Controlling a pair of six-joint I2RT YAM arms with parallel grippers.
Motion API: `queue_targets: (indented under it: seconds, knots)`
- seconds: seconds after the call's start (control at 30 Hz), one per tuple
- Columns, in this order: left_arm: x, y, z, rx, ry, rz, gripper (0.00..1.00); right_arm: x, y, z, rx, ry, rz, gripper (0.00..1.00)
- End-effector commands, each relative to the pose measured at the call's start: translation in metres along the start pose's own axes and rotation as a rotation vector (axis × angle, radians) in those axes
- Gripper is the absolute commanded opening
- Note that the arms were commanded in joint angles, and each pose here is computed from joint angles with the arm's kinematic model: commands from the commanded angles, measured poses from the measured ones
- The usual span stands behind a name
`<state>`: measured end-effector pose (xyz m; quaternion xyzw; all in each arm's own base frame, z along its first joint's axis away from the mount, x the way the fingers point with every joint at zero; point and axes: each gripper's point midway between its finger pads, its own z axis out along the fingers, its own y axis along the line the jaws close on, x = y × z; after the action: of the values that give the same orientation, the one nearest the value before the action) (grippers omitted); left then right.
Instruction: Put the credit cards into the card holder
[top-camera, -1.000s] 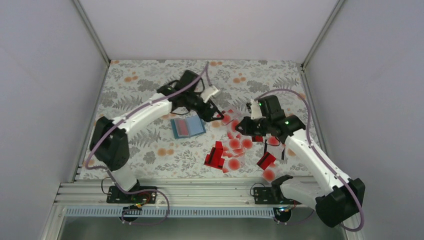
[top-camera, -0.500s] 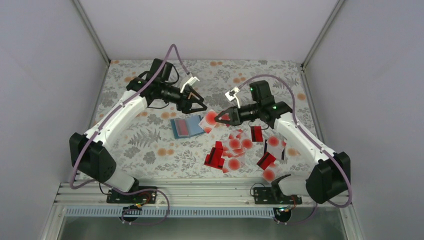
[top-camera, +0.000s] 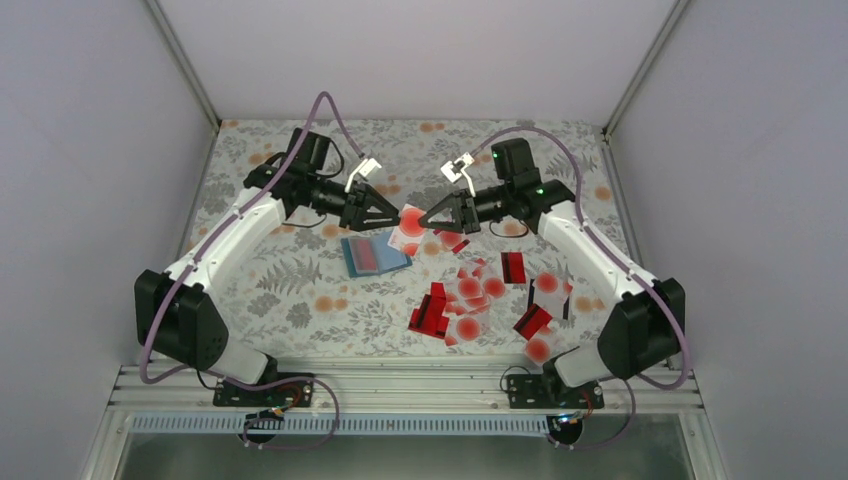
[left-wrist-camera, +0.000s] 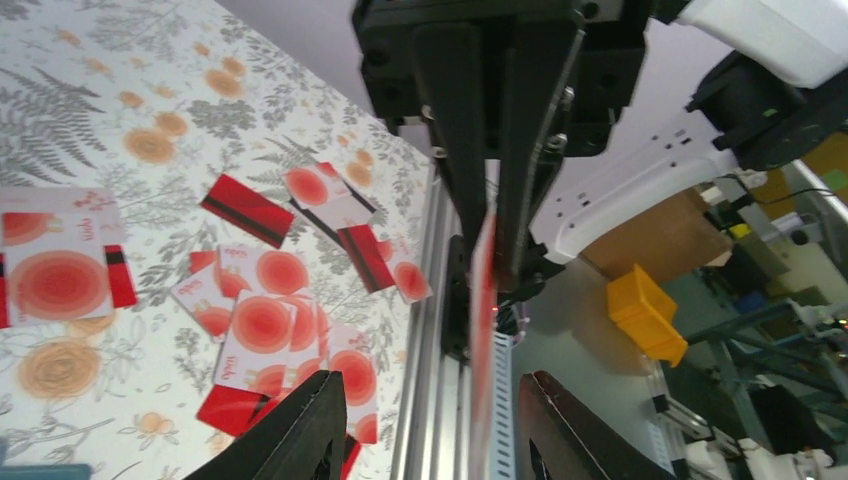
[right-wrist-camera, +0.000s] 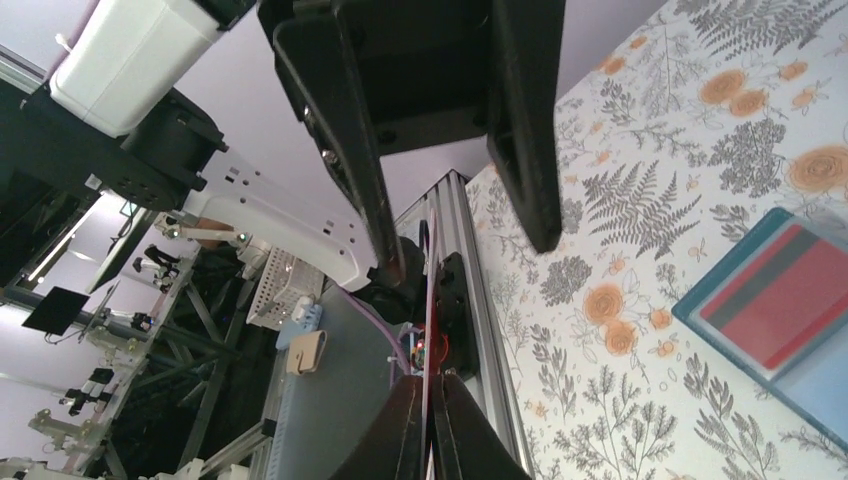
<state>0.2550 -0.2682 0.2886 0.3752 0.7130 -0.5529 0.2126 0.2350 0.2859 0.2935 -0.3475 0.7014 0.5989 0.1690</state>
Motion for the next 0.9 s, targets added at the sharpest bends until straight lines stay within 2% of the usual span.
queue_targets:
  seconds: [0.0,0.17,0.33,0.87]
  knots:
    - [-0.002,-0.022,-0.004,0.122,-0.030,0.035,0.44,-0.018,0.008,-0.004,-0.047,-0.012,-0.065,0.04]
    - [-0.004,-0.029,-0.004,0.184,-0.039,0.032,0.43,-0.022,0.003,-0.003,-0.051,-0.013,-0.060,0.04]
    - [-0.002,-0.025,-0.002,0.203,-0.037,0.014,0.36,-0.027,0.001,-0.003,-0.054,-0.017,-0.064,0.04]
    - [0.002,-0.013,0.003,0.194,-0.040,-0.015,0.34,-0.034,0.002,-0.001,-0.094,-0.019,-0.069,0.04]
